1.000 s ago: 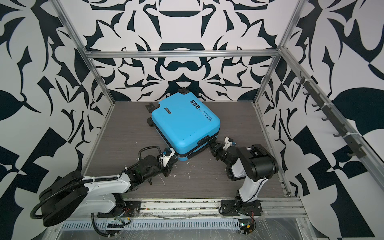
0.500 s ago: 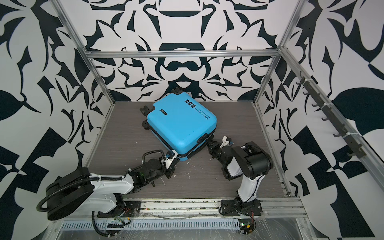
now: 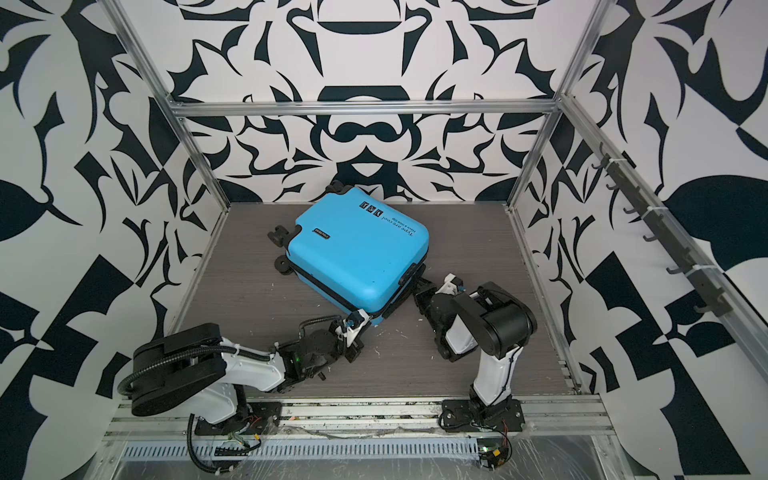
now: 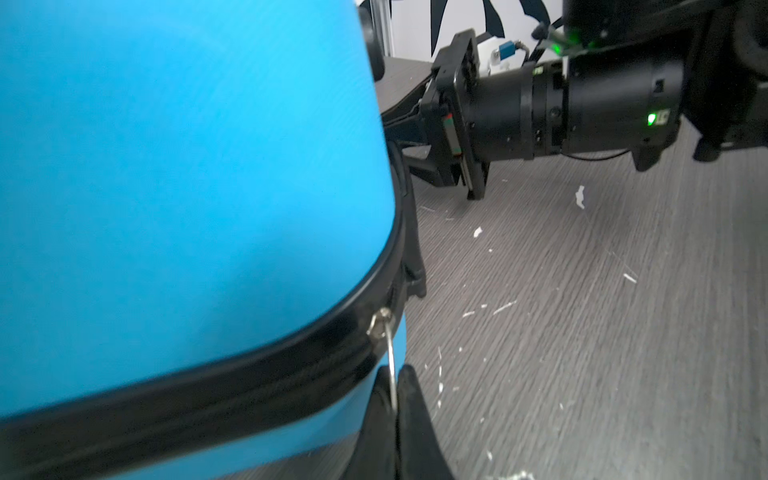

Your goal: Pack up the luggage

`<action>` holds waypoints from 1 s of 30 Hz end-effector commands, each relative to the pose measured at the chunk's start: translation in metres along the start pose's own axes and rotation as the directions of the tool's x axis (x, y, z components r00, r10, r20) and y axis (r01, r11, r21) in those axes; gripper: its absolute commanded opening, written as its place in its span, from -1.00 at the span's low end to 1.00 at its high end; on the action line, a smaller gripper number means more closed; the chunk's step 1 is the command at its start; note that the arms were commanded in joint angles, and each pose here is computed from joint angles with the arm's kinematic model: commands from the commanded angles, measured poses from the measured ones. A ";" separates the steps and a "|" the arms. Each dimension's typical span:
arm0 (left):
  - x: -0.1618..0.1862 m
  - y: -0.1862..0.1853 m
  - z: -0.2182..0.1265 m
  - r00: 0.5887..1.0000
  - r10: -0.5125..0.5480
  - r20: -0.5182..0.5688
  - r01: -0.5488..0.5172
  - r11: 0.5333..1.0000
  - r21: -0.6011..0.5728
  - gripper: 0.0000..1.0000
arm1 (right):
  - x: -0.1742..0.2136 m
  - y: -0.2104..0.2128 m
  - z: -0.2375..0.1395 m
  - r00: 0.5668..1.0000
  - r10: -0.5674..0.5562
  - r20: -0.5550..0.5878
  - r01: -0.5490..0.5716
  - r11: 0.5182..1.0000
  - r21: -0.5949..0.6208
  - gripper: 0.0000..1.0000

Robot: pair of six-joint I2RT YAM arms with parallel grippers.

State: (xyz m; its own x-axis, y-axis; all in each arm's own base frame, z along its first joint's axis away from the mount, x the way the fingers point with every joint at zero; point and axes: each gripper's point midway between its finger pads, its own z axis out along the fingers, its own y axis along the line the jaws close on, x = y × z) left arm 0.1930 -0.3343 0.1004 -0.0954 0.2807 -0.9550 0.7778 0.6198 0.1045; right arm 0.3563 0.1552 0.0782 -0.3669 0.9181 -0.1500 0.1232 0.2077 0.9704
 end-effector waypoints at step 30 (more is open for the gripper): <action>-0.097 -0.056 0.043 0.978 -0.018 0.207 0.029 0.998 -0.053 -1.00 | 0.131 -0.003 -0.009 0.926 -0.019 -0.378 0.023 1.000 0.006 -1.00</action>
State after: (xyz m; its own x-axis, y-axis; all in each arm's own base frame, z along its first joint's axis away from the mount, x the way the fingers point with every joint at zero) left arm 0.1872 -0.3860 0.1050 -0.0840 0.3216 -0.9431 0.7102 0.6833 0.1697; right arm 0.3643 0.1730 0.0783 -0.2903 0.9360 -0.1993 0.1010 0.2371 0.9662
